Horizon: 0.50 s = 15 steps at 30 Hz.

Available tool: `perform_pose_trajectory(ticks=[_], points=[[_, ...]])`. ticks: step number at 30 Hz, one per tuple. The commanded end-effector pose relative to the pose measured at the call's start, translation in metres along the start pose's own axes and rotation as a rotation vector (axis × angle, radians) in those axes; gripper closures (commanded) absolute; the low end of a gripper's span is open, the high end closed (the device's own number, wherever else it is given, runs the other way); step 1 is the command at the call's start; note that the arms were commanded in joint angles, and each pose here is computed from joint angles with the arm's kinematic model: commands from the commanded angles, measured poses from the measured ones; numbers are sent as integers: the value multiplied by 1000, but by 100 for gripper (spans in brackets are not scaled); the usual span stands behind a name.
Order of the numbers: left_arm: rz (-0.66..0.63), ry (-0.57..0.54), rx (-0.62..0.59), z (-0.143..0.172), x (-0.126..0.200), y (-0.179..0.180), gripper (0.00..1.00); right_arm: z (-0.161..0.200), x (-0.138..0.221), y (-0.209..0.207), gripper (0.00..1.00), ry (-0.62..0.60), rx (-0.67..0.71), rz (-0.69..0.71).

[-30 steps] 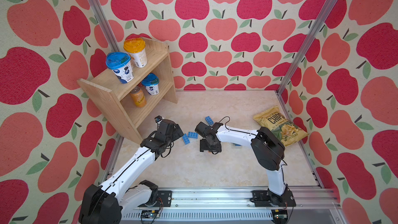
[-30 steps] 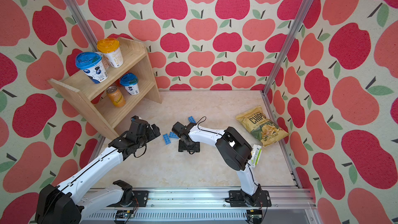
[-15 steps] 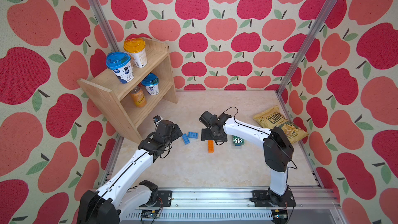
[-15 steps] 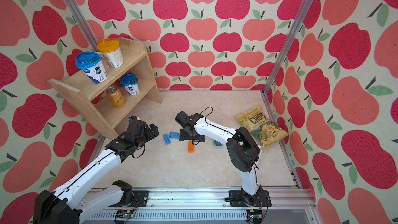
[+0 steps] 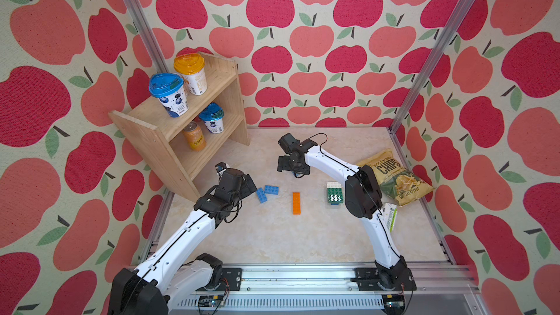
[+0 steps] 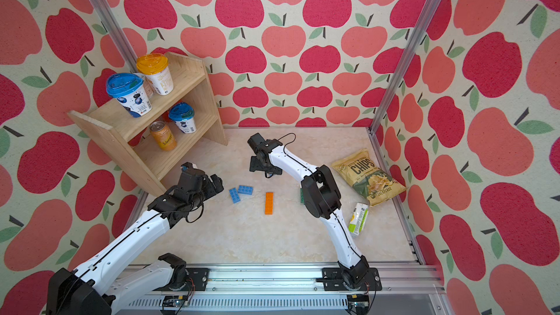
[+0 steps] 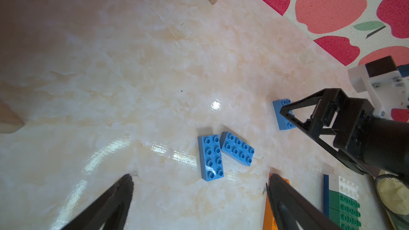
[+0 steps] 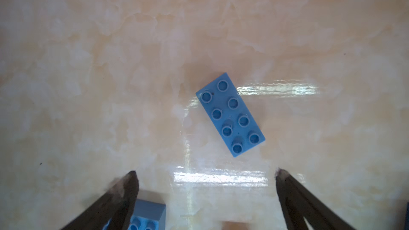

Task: Assemble a rectangle with lego
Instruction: Adjust the lego brick at the center of the board.

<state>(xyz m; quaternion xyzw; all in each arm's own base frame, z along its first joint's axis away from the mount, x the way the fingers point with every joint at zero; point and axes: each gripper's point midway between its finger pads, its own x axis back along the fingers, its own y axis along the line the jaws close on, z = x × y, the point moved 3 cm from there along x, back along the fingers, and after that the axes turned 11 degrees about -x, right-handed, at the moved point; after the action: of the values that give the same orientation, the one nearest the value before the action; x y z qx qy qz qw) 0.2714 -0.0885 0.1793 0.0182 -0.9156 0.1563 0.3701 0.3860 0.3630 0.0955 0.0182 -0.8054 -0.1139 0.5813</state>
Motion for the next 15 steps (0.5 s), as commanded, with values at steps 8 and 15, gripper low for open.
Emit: perform_pose_trajectory(ticks=[8,15], points=[[-21,-25,-16,-11,5,1,3,20,-17,38,5,128,101,-158],[-18,-18,-16,-11,4,0,2,22,-35,29,5,156,78,-112]])
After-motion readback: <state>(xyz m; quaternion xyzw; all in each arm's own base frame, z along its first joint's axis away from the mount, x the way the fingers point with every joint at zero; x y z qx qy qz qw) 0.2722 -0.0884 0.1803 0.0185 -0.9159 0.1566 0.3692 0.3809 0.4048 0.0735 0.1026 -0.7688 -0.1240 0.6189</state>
